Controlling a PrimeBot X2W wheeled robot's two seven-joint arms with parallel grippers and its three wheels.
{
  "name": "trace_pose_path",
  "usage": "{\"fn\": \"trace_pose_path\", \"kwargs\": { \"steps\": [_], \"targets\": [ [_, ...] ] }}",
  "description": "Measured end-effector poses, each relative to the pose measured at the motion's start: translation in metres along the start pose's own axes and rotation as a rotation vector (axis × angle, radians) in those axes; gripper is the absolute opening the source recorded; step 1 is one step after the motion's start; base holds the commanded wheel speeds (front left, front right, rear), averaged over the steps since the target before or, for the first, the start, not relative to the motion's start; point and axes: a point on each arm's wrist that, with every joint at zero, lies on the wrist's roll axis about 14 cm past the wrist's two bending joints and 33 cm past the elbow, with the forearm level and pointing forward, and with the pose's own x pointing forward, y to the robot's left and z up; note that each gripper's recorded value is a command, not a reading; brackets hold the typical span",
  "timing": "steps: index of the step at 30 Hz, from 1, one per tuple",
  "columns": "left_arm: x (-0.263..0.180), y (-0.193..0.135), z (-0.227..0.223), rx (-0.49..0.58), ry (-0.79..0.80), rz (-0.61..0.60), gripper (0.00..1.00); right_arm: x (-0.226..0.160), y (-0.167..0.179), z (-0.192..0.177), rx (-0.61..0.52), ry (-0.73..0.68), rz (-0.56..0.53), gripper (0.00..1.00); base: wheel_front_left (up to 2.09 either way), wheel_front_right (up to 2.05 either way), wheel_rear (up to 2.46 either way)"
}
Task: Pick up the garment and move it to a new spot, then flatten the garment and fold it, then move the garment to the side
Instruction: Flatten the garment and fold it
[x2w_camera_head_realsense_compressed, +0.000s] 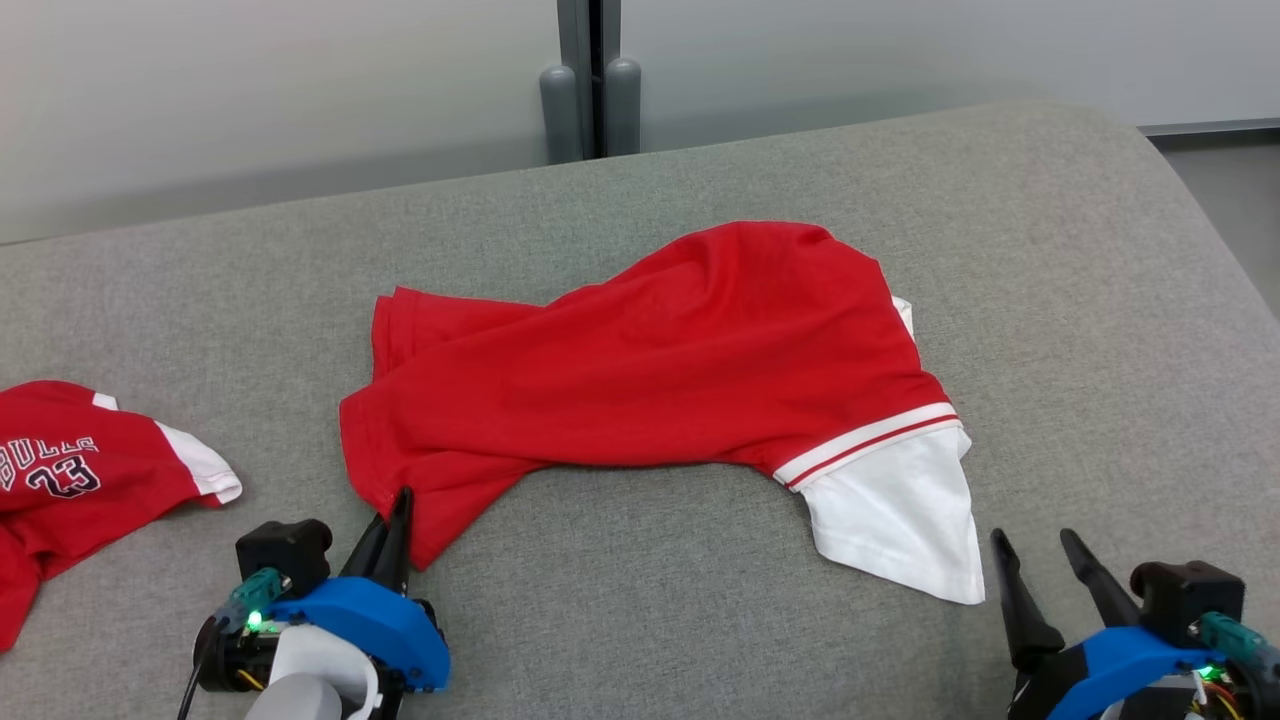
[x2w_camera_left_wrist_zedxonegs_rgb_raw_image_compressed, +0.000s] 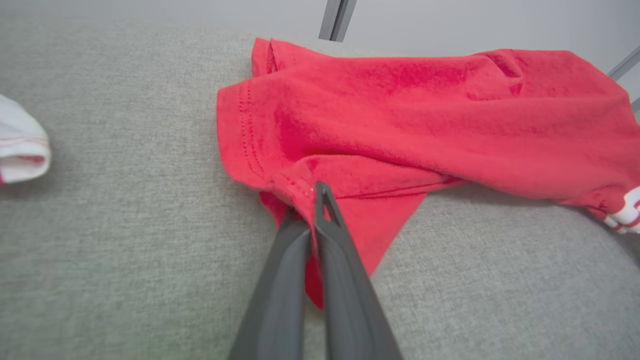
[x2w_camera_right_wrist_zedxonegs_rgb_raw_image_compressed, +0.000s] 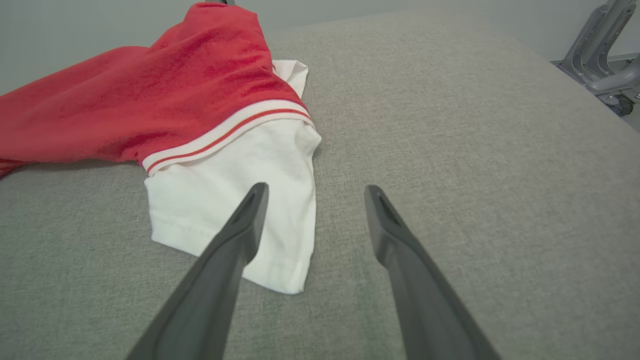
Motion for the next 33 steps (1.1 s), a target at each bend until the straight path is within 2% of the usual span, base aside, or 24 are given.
{"fn": "trace_pose_path", "kwargs": {
  "steps": [9, 18, 19, 20, 21, 26, 33],
  "targets": [
    [-0.011, 0.004, -0.01, -0.005, 0.005, -0.001, 0.0, 0.016, 0.009, -0.036, -0.01, 0.103, 0.023, 1.0, 0.0, 0.0, 0.0],
    [-0.013, 0.01, -0.011, -0.015, 0.017, 0.009, 0.0, 0.03, 0.024, -0.065, -0.108, 0.239, 0.071, 1.0, 0.0, 0.0, 0.0],
    [-0.013, 0.01, -0.012, -0.017, 0.018, 0.01, 0.0, 0.03, 0.024, -0.067, -0.111, 0.251, 0.073, 0.55, 0.0, 0.0, 0.0],
    [-0.013, 0.01, -0.012, -0.016, 0.018, 0.011, 0.0, 0.031, 0.024, -0.067, -0.111, 0.251, 0.073, 0.15, 0.0, 0.0, 0.0],
    [-0.014, 0.009, -0.011, -0.017, 0.017, 0.011, 0.0, 0.031, 0.024, -0.066, -0.104, 0.25, 0.073, 0.0, 0.0, 0.0, 0.0],
    [-0.016, 0.006, 0.002, -0.01, -0.036, 0.001, 0.0, 0.031, 0.018, -0.048, -0.051, 0.172, 0.047, 0.0, 0.0, 0.0, 0.0],
    [-0.024, -0.009, 0.052, -0.035, -0.196, -0.047, 0.0, 0.026, 0.001, 0.042, -0.002, -0.112, 0.002, 0.0, 0.0, 0.0, 0.0]
  ]
}}
